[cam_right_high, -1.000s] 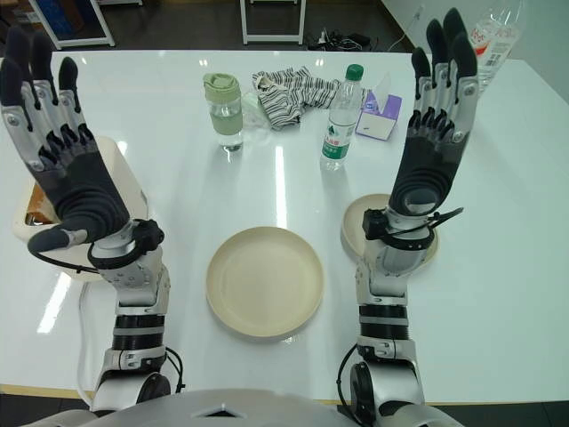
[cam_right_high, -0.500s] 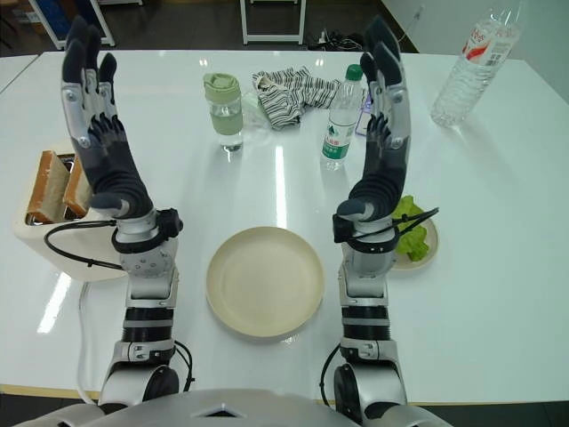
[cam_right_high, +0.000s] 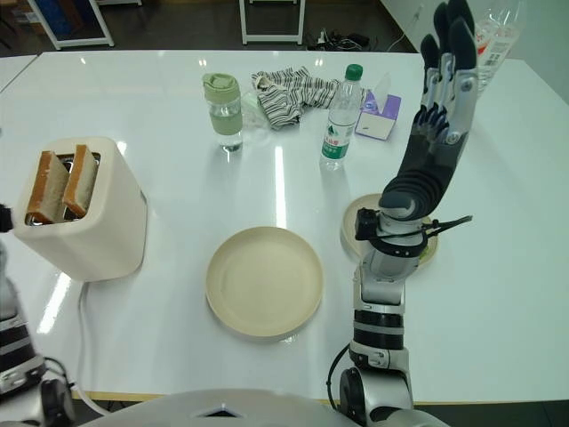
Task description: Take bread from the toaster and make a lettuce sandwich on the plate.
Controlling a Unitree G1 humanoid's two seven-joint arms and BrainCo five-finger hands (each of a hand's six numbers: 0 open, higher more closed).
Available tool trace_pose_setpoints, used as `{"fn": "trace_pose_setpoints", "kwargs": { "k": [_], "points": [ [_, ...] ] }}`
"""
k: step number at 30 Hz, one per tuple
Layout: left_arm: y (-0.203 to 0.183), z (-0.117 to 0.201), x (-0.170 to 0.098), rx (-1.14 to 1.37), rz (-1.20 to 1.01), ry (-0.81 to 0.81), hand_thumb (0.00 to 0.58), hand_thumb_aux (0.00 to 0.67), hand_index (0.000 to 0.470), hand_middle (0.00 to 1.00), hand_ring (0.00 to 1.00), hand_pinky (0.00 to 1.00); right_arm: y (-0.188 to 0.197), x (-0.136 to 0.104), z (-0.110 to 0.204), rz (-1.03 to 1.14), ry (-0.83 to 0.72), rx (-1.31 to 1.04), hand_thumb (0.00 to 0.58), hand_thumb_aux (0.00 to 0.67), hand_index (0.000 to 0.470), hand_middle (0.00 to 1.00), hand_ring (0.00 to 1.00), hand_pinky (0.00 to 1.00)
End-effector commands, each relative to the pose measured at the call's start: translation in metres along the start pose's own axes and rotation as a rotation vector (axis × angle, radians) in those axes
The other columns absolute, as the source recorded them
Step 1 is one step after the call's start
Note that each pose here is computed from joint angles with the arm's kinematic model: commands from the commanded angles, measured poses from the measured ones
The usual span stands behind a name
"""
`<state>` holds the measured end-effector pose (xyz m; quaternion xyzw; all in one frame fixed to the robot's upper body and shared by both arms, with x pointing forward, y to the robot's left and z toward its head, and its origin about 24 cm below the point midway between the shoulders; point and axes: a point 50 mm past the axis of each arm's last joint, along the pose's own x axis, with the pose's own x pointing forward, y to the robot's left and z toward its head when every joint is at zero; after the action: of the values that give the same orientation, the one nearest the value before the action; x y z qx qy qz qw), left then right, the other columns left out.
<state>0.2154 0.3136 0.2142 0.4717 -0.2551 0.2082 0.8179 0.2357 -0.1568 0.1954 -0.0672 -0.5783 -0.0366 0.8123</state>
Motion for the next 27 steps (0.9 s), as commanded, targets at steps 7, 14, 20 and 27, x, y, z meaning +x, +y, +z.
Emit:
{"fn": "trace_pose_setpoints", "kwargs": {
  "k": [7, 14, 20, 27],
  "points": [
    [0.018, -0.045, -0.060, 0.354, -0.416, 0.296, 0.000, 0.000, 0.000, 0.00, 0.00, 0.00, 0.001, -0.008, -0.009, 0.021, 0.048, -0.011, 0.000, 0.000, 0.000, 0.00, 0.00, 0.00],
    [0.008, -0.046, -0.064, 0.383, -0.484, 0.293, 0.000, 0.000, 0.000, 0.00, 0.00, 0.00, -0.003, -0.011, -0.010, 0.023, 0.048, -0.029, 0.000, 0.000, 0.000, 0.00, 0.00, 0.00],
    [-0.009, -0.038, -0.063, 0.349, -0.538, 0.241, 0.000, 0.000, 0.000, 0.00, 0.00, 0.00, -0.006, -0.013, -0.010, 0.022, 0.051, -0.041, 0.000, 0.000, 0.000, 0.00, 0.00, 0.00],
    [-0.023, -0.031, -0.060, 0.319, -0.579, 0.205, 0.000, 0.000, 0.000, 0.00, 0.00, 0.00, -0.010, -0.015, -0.009, 0.016, 0.056, -0.063, 0.000, 0.000, 0.000, 0.00, 0.00, 0.00]
  ]
}}
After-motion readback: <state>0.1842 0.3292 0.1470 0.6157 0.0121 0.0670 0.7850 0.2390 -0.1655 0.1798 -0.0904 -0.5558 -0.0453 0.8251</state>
